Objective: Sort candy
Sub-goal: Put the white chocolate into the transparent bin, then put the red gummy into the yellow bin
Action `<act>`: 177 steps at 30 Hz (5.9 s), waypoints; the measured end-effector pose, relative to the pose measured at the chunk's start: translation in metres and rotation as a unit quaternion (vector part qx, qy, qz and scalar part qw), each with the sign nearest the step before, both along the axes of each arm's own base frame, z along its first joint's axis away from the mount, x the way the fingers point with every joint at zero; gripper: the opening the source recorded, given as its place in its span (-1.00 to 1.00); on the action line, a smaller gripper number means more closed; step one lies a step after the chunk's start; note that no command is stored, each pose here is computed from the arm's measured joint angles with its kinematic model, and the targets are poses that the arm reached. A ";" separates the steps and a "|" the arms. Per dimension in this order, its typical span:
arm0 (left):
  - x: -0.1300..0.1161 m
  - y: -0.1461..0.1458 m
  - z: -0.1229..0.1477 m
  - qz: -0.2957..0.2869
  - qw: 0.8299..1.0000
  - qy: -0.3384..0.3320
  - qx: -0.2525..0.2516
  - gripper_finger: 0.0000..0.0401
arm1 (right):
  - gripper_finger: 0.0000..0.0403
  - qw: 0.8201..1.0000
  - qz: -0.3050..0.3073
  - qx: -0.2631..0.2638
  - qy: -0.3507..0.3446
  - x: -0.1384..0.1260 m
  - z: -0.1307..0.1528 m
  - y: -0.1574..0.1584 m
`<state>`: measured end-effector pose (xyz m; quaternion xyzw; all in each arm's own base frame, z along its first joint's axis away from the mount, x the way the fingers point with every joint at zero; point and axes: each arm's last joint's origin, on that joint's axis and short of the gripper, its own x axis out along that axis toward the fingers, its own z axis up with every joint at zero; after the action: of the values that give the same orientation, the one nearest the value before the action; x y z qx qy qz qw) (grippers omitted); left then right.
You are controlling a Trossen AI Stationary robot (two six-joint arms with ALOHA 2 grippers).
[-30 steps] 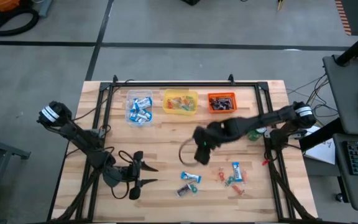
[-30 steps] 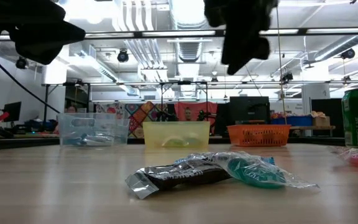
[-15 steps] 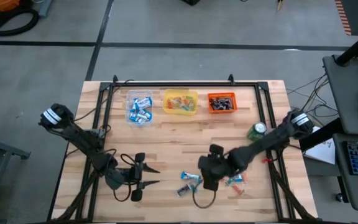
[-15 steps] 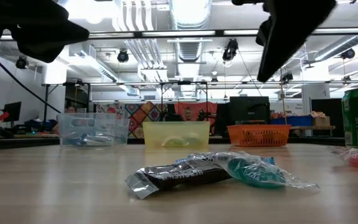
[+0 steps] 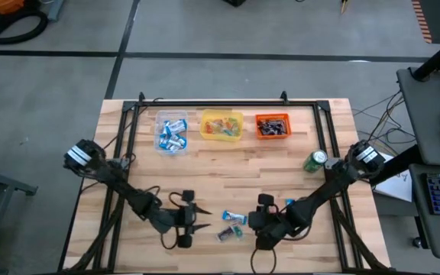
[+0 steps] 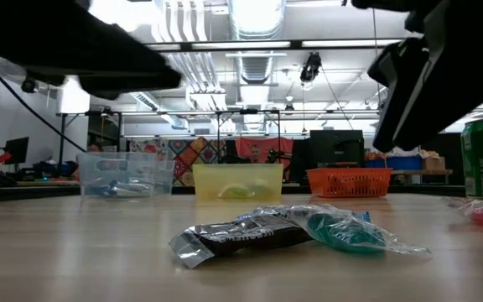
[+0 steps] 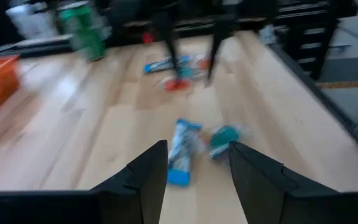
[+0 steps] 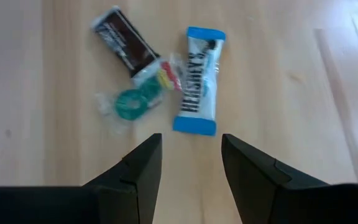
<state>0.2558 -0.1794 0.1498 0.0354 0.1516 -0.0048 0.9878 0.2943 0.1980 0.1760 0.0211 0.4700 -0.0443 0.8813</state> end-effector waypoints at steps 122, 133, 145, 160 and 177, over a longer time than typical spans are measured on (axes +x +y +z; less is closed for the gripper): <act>-0.089 0.098 0.073 0.285 0.958 0.017 -0.030 -0.04 | -0.23 0.973 -0.109 0.044 -0.198 0.077 0.097 -0.074; -0.093 0.040 0.057 0.192 0.981 -0.035 -0.013 -0.04 | -0.23 0.946 -0.217 0.224 0.088 0.031 0.068 -0.048; -0.072 0.025 0.072 0.163 0.983 -0.026 0.076 -0.04 | -0.23 0.881 -0.369 0.146 0.256 -0.025 0.054 -0.030; -0.046 0.085 0.068 0.055 0.991 0.035 0.114 -0.19 | 0.03 0.887 -0.377 0.142 0.224 -0.028 0.033 -0.028; -0.089 0.118 0.068 0.058 0.996 -0.050 0.042 -0.24 | 0.07 0.880 -0.412 0.181 0.154 -0.032 -0.023 -0.040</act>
<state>0.1669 -0.0611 0.2175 0.0683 0.1039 0.0605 0.9904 0.2628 0.1575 0.1533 0.3646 0.5487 -0.3204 0.6807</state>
